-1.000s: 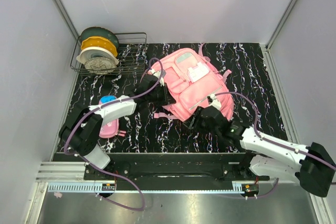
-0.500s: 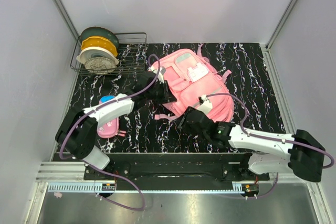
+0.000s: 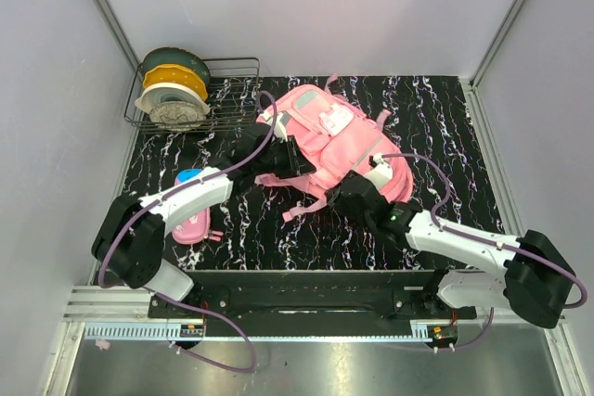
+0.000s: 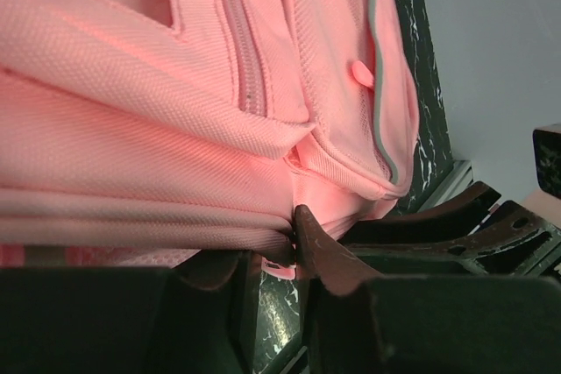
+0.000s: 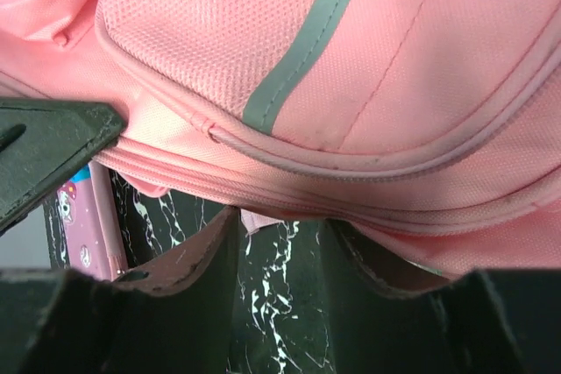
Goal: Pack the student bag
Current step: Adjust the student bag at the center of the board, then pick up the student bag at the center of the board.
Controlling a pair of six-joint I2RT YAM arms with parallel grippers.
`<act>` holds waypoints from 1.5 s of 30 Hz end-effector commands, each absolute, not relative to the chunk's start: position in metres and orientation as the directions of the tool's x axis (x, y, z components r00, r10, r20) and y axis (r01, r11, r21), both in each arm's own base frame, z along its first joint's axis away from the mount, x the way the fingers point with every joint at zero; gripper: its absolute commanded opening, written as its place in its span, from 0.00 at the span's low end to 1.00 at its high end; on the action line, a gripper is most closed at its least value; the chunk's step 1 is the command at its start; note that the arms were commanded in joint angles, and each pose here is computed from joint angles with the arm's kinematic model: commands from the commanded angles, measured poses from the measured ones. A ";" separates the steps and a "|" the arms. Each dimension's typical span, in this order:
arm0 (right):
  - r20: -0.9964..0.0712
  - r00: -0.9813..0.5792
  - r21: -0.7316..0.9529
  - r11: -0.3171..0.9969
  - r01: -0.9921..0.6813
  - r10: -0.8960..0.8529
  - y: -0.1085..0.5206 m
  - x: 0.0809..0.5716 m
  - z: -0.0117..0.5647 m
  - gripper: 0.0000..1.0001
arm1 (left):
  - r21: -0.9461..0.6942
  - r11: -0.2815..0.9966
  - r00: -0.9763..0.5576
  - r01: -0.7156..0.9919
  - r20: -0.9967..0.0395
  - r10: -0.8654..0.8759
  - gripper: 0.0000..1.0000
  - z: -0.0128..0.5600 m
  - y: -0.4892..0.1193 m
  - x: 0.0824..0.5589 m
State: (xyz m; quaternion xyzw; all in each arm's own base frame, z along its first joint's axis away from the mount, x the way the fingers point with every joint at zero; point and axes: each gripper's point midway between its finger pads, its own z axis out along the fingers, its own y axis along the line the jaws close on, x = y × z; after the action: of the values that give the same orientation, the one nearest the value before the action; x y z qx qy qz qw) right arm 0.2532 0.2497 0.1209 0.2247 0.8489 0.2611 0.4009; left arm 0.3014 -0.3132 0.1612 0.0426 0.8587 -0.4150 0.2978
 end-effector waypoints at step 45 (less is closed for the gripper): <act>-0.867 -0.387 0.302 0.949 0.092 0.313 0.247 0.316 0.132 0.47 | -0.802 0.388 -0.785 0.453 -0.566 -0.254 0.12 0.257 -0.339 0.285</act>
State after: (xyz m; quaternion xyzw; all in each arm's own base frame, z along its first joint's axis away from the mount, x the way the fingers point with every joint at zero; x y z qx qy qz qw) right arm 0.2853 0.2460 0.1097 0.0972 0.8429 0.1008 0.5196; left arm 0.3113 -0.3157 0.1841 -0.0144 0.8391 -0.4534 0.3004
